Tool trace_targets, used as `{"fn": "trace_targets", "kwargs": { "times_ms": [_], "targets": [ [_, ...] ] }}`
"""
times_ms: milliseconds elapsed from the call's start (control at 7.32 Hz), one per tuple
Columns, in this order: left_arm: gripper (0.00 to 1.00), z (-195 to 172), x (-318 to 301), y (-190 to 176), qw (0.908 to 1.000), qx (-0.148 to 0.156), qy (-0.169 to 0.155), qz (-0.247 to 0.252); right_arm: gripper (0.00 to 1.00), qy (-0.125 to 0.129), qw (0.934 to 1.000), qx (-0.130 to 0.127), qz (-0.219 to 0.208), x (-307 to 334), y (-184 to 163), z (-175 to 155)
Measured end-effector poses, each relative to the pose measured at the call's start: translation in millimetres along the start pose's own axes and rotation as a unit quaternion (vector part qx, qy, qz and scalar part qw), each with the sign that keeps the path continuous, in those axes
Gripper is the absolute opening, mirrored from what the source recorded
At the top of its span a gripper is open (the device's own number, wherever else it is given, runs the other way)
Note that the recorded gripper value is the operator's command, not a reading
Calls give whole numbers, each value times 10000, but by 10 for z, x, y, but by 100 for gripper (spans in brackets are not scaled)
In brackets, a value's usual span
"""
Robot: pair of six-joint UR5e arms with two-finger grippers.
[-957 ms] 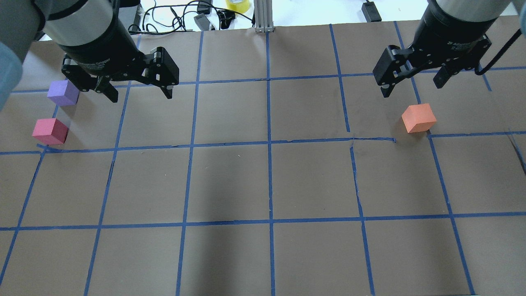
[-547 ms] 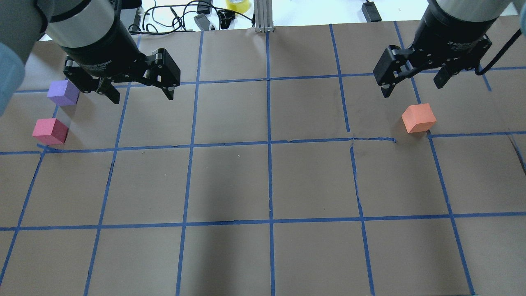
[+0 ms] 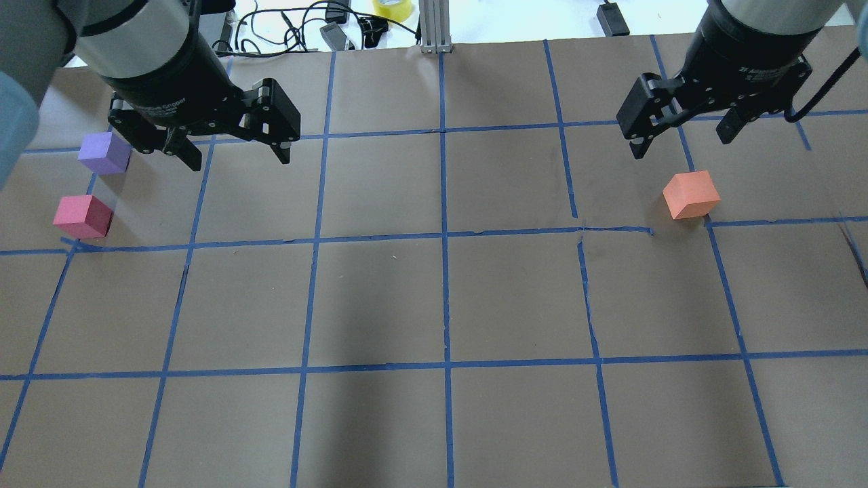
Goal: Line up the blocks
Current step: 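Move the right gripper down over the orange cube, then lower the right gripper and grasp the orange cube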
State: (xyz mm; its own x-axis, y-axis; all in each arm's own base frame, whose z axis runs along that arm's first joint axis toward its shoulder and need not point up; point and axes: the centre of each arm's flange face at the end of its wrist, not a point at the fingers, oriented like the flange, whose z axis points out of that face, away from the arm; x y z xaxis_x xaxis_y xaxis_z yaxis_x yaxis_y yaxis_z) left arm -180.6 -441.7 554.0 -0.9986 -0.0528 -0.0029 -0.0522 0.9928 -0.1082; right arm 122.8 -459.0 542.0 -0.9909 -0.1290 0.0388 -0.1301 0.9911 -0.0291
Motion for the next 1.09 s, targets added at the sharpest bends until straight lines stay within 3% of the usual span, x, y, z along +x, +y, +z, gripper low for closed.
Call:
{"fn": "trace_targets", "kwargs": {
  "times_ms": [273,410,683,820,1093],
  "targets": [
    [100,-11,-3,-2,10000,18,18,-2,100,157,9999,-23,61,158,-41,29],
    [100,-18,-4,-4,10000,26,23,-5,100,286,9993,-173,158,351,-161,178],
    [100,-33,-7,-7,10000,46,23,-5,93,329,9979,-436,334,886,-612,780],
    [100,-32,-10,-9,10000,49,14,9,89,348,9978,-423,374,1121,-777,1072],
    [100,-15,-13,-19,9999,50,12,94,89,353,9984,-417,162,1488,-1104,1891]
  ]
}}
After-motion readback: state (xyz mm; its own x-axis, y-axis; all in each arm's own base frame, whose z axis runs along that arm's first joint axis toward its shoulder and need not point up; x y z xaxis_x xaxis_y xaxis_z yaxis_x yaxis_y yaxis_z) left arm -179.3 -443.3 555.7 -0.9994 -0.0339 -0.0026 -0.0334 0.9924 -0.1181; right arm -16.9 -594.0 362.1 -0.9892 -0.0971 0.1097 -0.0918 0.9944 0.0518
